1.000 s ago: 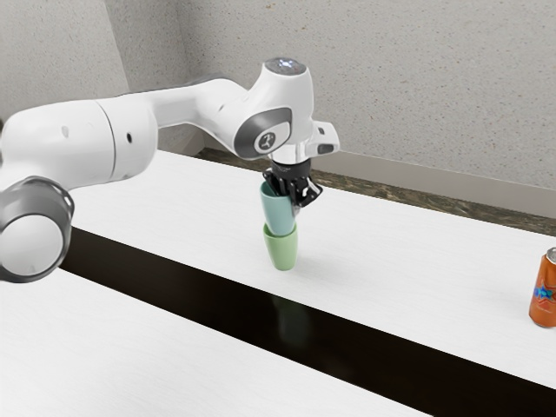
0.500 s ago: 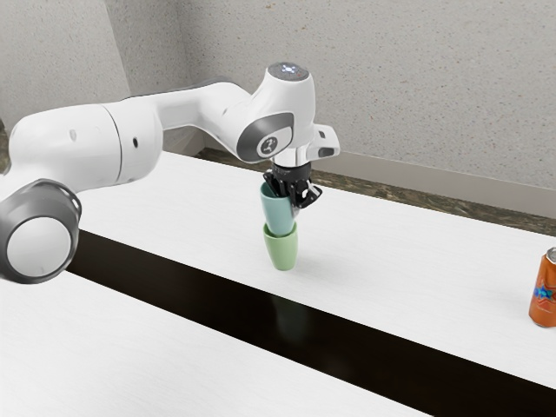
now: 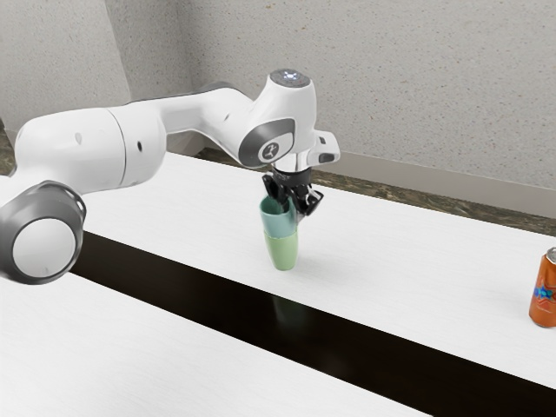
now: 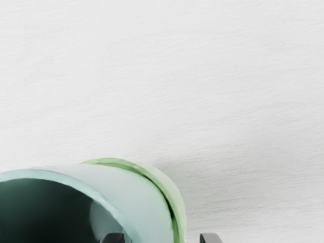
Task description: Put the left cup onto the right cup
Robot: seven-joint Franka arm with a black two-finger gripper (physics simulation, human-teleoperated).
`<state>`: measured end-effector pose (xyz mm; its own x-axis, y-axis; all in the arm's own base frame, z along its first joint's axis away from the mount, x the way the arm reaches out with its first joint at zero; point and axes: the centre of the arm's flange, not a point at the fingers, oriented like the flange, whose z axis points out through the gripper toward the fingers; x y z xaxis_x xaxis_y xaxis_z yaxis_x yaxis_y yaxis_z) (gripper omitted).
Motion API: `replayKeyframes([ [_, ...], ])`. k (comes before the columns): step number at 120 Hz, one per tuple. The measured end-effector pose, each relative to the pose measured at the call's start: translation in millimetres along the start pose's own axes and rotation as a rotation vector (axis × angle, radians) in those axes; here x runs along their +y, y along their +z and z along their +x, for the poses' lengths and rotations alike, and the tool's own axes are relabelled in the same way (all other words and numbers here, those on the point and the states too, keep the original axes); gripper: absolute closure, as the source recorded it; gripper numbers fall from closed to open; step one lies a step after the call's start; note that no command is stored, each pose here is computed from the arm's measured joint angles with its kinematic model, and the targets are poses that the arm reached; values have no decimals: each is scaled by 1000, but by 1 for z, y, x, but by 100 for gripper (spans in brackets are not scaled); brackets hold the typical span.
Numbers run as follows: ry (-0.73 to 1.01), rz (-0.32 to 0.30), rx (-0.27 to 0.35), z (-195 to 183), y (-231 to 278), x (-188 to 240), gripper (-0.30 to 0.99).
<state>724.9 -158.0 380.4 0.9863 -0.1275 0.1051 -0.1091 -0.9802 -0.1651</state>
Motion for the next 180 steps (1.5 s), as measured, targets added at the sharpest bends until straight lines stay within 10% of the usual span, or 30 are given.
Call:
replayKeyframes([
  [50, 2, -8, -2, 0, 1, 0, 7],
  [143, -9, -34, 91, -15, -102, 3, 0],
  [180, -218, -52, 36, -107, -223, -108, 0],
])
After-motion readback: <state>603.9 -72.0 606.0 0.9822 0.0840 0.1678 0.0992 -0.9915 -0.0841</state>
